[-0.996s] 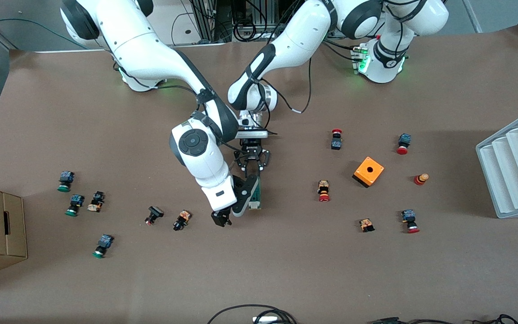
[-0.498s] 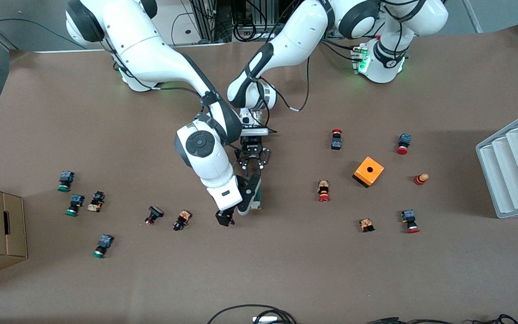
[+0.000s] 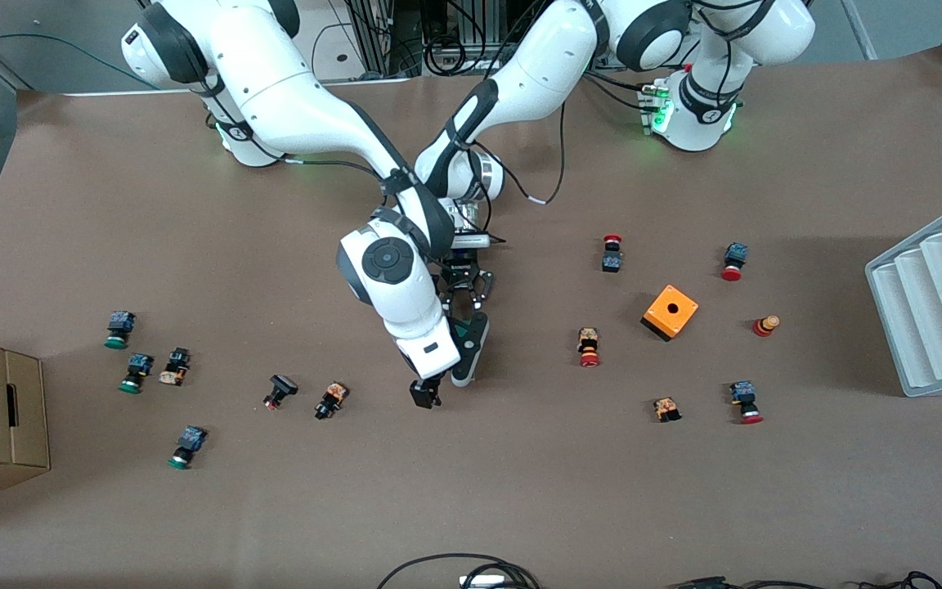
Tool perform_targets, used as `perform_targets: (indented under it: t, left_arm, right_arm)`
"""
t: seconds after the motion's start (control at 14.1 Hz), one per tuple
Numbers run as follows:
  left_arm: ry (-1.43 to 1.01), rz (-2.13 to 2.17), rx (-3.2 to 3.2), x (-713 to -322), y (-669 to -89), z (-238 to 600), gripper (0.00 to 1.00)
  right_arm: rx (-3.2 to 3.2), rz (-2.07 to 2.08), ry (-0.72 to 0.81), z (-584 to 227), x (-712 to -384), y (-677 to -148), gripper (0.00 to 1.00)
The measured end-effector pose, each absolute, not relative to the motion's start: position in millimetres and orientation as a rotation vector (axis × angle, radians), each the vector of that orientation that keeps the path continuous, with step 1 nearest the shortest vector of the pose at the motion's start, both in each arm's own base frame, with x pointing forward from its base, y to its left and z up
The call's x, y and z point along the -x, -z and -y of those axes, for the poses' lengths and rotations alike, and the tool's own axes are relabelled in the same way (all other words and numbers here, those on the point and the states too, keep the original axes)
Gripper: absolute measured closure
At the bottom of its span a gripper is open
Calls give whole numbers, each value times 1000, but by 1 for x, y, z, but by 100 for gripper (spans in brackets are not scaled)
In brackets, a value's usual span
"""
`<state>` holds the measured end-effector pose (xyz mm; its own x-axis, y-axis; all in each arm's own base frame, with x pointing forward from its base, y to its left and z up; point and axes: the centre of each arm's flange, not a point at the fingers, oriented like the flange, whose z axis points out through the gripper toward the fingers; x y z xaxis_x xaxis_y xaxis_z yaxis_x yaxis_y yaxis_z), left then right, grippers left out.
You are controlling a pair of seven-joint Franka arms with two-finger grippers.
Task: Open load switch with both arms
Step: 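Close the right gripper around the white lever of the switch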
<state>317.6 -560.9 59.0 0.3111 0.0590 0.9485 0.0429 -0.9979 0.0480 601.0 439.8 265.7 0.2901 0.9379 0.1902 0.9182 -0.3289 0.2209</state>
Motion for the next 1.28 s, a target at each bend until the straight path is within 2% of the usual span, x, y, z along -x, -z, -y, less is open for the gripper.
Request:
perform_targets:
  t: [0.36,0.43,0.5,0.57,0.71,0.78,1.28]
  left_arm:
    - [-1835,-92,-2531,-318,-59,561,51]
    - [-1840,-79,-2526,-318,-58,560,48]
    - [-1850,-69,-2516,-322,-59,559,41]
    - [-1861,-68,-2510,-328,-59,556,41]
    - [-1867,-60,-2502,-335,-60,554,42]
    - [-1867,-49,-2496,-335,-61,555,46]
    - [-1881,-29,-2480,-345,-62,552,46]
  right_arm:
    - [-2424,-1799,-427,-448,-597,-254,5]
    - [-2408,-1811,-425,-448,-598,-254,5]
    - [-2398,-1818,-424,-448,-598,-253,5]
    - [-2391,-1824,-423,-448,-598,-253,4]
    - [-2384,-1832,-422,-450,-597,-253,4]
    - [-2382,-1835,-421,-450,-596,-252,5]
    - [-2367,-1860,-387,-459,-587,-235,5]
